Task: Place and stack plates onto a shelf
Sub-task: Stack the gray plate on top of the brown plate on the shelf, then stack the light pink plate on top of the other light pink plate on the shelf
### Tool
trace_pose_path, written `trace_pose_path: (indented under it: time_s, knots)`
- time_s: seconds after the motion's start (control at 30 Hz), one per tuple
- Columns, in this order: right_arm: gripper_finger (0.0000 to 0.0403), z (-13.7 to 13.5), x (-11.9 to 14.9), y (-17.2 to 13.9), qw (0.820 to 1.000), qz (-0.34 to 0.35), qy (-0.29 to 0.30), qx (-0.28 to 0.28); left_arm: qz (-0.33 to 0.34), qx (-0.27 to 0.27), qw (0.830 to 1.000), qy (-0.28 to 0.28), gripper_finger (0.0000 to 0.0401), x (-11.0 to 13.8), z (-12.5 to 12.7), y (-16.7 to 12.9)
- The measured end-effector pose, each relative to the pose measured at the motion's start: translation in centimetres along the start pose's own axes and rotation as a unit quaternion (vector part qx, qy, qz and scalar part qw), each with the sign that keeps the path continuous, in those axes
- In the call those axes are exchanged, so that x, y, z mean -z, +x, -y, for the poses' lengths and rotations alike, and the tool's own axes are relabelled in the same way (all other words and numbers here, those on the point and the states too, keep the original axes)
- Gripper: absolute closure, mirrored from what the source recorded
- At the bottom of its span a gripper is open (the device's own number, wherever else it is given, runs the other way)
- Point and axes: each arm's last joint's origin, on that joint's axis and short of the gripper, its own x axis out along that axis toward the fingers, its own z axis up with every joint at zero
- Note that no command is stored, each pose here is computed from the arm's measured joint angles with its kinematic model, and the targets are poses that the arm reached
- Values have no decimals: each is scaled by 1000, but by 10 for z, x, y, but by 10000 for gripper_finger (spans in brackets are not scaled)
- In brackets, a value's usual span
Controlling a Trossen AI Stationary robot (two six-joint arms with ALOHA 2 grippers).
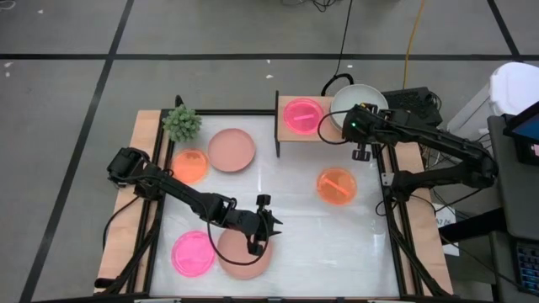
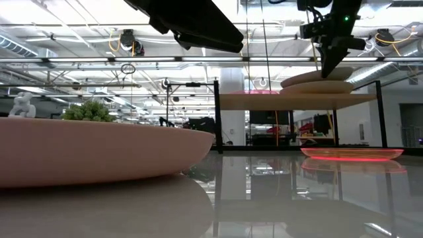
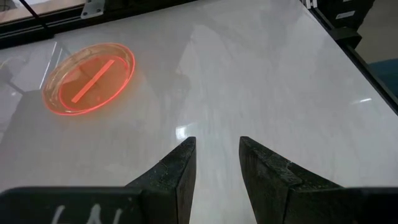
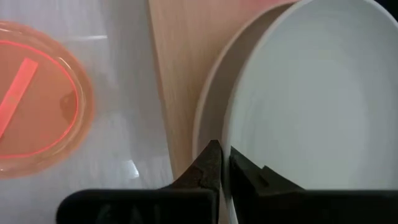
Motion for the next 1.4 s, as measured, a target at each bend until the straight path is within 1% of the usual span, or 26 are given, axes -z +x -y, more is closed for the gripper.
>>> trace_pose_path:
  time_s: [0.53,0.83,1.0,1.13,1.4]
  knots:
    - [393,-2,-1,5,1000,4,0,1,0,0,1000,0,272,0,0,0]
    - [347,-2,-1,5,1000,3,0,4,0,0,1000,1,272,0,0,0]
    - [328,-3,2,-2,1000,17,3,7,0,0,1000,3,272,0,0,0]
    - [322,-5,6,-14,999,46,11,12,0,-1,1000,4,272,0,-1,0]
    - [327,-18,9,-25,997,65,46,-6,0,-1,1000,3,272,0,-1,0]
